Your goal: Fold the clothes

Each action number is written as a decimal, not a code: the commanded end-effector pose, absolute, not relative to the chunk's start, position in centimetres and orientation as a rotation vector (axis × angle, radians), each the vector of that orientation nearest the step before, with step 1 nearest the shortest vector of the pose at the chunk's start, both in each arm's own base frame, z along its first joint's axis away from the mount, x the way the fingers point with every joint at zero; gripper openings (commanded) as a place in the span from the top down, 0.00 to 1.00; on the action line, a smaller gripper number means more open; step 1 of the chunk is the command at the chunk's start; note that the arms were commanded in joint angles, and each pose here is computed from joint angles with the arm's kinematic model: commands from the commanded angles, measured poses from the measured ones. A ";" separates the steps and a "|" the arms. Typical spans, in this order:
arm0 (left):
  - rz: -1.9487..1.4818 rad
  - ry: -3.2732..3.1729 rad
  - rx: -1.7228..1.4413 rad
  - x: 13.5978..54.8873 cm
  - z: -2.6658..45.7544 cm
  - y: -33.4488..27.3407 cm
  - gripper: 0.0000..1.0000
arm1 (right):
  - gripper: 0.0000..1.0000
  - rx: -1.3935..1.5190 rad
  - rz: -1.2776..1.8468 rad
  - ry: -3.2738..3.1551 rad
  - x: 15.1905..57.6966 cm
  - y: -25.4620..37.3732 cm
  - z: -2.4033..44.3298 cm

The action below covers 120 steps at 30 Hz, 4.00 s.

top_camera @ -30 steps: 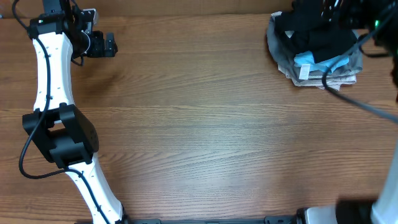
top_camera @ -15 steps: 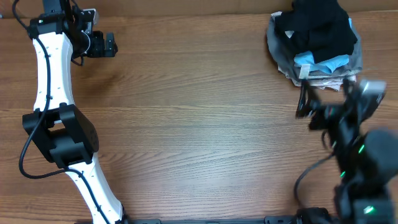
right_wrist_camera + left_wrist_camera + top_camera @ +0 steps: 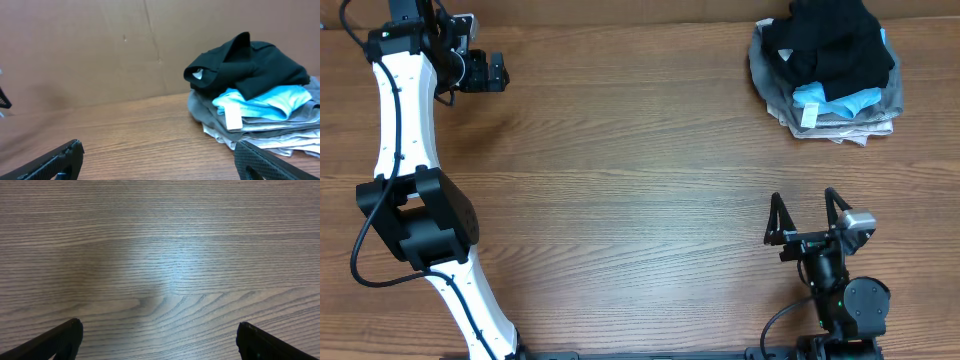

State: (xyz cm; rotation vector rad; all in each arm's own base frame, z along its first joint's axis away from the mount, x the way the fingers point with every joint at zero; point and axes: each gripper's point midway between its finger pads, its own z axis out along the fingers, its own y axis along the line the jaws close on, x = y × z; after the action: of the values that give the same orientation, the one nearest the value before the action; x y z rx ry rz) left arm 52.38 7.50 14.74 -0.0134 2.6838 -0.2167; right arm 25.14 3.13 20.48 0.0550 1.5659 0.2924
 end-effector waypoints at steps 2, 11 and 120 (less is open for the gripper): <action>-0.235 2.682 -0.023 52.4 14.7 7.3 0.00 | 0.00 0.063 0.293 1.542 24.9 3.1 19.6; -0.235 2.682 -0.023 52.4 14.7 7.3 0.00 | 0.00 0.063 0.294 1.575 24.6 3.1 17.6; 0.038 1.396 0.368 26.8 39.2 -3.6 0.00 | 0.00 0.068 0.290 1.597 24.5 3.0 17.1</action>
State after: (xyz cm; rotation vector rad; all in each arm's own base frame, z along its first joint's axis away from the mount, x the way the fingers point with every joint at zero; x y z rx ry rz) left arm 28.83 -2.93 42.62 0.3290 1.4627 0.0544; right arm 24.44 3.14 17.24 0.0591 1.6015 0.2932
